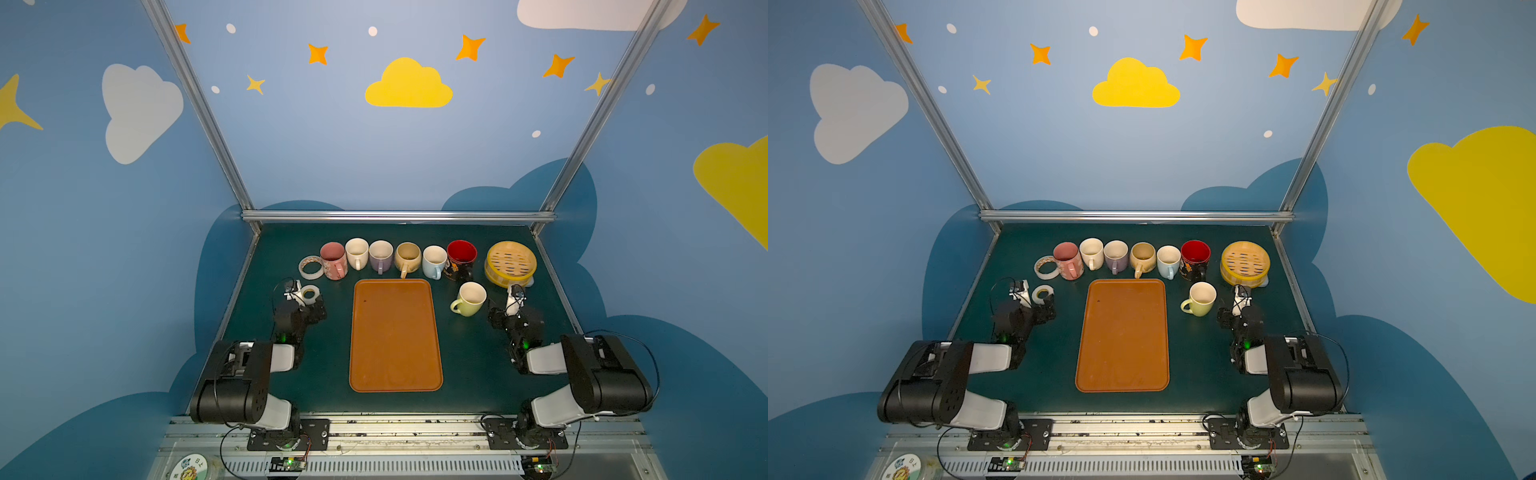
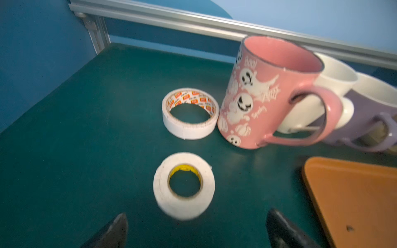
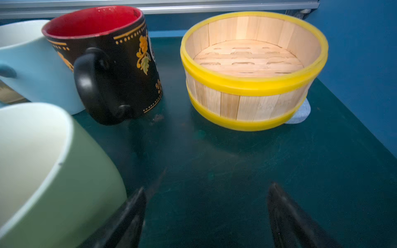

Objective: Turn the mug right side up
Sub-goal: Reset both arms

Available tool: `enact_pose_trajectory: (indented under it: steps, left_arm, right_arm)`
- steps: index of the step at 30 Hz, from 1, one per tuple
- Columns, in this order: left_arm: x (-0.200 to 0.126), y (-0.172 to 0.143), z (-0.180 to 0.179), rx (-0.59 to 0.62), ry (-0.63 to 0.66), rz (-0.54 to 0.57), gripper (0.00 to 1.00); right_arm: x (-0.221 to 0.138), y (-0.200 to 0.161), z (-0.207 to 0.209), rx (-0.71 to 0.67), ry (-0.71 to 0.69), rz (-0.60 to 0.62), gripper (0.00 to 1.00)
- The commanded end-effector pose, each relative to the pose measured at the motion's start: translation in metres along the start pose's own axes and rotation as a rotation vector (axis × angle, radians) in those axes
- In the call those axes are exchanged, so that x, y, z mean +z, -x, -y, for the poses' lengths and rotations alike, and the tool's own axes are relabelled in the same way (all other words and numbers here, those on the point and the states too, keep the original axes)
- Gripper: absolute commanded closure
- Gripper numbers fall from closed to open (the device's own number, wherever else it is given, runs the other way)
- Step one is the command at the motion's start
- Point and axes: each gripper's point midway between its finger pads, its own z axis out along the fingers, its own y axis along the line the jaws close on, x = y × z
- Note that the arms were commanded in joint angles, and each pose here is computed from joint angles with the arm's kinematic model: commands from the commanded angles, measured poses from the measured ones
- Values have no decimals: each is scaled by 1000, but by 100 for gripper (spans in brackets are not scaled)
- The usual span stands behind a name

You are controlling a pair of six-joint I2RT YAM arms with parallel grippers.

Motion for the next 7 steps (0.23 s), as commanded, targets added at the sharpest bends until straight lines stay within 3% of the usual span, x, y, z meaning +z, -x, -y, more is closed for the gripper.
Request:
enact_pose_trajectory:
  steps: [1, 3, 5, 7]
  left_arm:
    - [10, 22, -10, -18, 74, 58, 0]
    - [28, 27, -16, -27, 134, -24, 0]
    - [13, 26, -14, -30, 102, 53, 0]
    - [15, 24, -13, -27, 102, 33, 0]
  right_arm:
    - [15, 28, 2, 16, -19, 28, 18]
    - [22, 27, 2, 14, -31, -23, 18]
    - [21, 27, 3, 15, -33, 0, 18]
    - [24, 27, 2, 16, -26, -24, 19]
